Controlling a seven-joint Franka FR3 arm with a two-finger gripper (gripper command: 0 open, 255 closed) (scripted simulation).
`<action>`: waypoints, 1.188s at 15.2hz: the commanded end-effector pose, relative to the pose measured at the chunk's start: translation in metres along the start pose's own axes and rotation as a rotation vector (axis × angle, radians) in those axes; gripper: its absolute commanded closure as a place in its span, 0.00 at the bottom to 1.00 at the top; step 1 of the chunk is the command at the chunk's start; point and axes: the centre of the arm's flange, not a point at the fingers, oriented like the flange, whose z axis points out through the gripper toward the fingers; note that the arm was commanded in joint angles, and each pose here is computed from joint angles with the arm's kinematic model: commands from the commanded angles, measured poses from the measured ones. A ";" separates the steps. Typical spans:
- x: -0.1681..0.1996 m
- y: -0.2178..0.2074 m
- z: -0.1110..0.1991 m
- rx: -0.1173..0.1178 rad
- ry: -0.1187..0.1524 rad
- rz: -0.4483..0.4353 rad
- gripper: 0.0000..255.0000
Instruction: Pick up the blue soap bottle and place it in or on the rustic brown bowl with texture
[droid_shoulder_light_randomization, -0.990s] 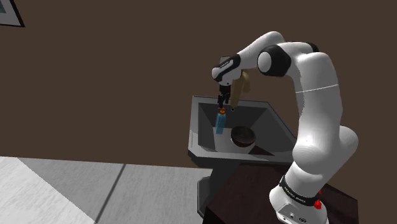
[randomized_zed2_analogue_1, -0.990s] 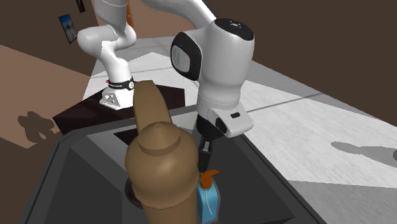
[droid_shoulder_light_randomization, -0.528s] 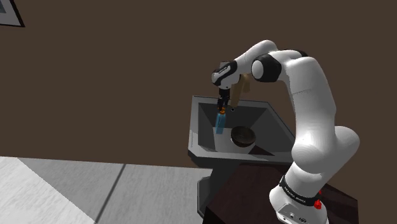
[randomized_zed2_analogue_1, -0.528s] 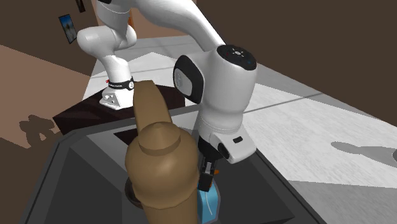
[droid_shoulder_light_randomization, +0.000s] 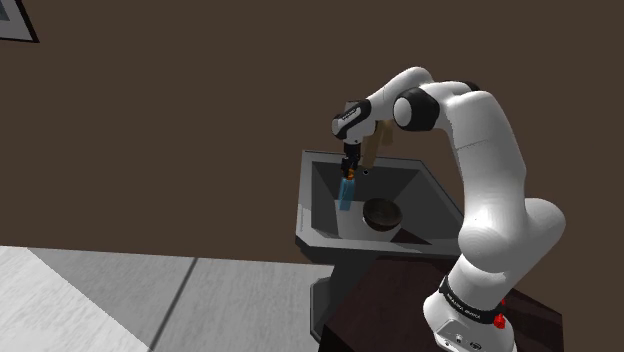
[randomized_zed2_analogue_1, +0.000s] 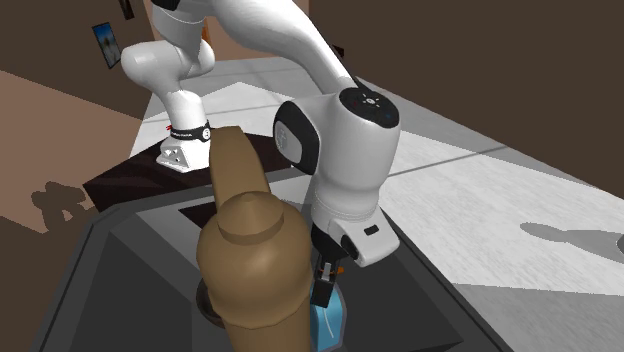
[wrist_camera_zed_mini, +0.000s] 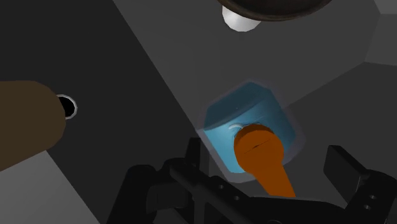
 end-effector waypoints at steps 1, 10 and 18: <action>0.000 0.000 0.000 0.000 0.000 0.000 0.00; 0.000 0.000 0.000 0.000 0.000 0.000 1.00; -0.004 0.000 -0.031 0.000 0.000 0.000 1.00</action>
